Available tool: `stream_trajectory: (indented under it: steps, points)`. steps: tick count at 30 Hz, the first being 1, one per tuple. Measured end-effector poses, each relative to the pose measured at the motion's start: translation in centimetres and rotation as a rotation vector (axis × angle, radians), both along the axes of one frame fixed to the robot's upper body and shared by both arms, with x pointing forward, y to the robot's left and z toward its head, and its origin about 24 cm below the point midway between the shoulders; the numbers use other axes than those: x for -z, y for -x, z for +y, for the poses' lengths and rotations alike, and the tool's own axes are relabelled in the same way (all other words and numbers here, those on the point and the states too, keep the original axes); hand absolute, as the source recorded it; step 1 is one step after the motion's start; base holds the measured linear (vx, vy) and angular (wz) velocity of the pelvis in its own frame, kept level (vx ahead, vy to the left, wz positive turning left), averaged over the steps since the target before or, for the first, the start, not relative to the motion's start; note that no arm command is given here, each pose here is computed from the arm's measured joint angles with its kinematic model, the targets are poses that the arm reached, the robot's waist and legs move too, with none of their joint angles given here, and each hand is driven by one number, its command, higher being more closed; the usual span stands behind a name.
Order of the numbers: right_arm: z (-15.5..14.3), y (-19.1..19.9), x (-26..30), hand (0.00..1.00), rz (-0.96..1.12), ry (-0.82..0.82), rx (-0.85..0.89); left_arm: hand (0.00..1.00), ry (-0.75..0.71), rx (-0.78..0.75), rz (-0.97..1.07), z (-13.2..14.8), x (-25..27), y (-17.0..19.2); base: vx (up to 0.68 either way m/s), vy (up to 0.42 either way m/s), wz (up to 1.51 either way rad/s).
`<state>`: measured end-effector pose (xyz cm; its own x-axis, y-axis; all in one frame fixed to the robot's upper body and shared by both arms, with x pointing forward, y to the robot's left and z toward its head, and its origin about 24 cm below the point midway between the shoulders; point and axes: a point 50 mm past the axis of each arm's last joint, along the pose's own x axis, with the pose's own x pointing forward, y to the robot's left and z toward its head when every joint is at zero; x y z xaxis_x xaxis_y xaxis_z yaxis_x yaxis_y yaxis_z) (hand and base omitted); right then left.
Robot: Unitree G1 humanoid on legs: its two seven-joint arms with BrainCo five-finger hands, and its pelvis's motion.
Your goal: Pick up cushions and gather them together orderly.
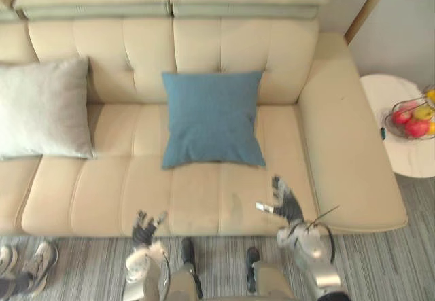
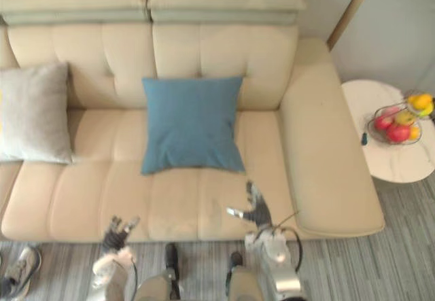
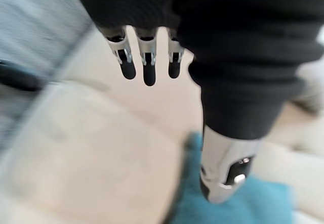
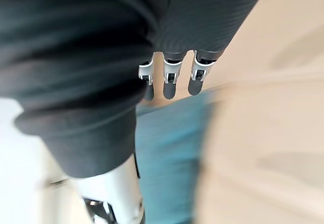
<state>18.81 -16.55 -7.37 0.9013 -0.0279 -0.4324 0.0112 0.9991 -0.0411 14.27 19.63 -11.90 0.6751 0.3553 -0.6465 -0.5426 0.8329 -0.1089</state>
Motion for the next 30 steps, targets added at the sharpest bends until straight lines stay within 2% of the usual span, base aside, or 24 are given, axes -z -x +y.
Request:
stream_trajectory:
  steps: [4, 10, 14, 19, 23, 30]
  points:
    - [-0.8, 3.4, 4.1, 0.0, 0.234, 0.005, 0.075, 0.0, 0.021, 0.066, 0.194, -1.1, 2.6, 3.1, 0.04, -0.003, -0.28]
    - [-2.4, 5.8, 5.8, 0.0, 0.353, -0.007, 0.219, 0.0, 0.022, 0.105, 0.269, -1.2, 3.4, 4.1, 0.04, 0.003, -0.15]
    - [-1.9, 5.0, 5.7, 0.0, 0.336, -0.026, 0.227, 0.0, 0.012, 0.115, 0.278, -0.9, 3.4, 3.9, 0.01, 0.01, -0.43]
    - [-0.9, 2.1, 4.7, 0.0, 0.275, -0.032, 0.193, 0.0, 0.001, 0.126, 0.243, -1.0, 3.0, 2.0, -0.11, -0.012, -0.38]
    - [0.4, 3.0, 5.5, 0.0, 0.327, -0.059, 0.172, 0.0, -0.032, 0.139, 0.227, -0.3, 2.6, 1.7, -0.17, -0.212, 0.51]
    - [-0.9, 1.3, 4.7, 0.0, 0.288, -0.013, 0.188, 0.0, 0.002, 0.186, 0.222, -2.7, 2.7, 1.3, -0.3, -0.176, -0.07]
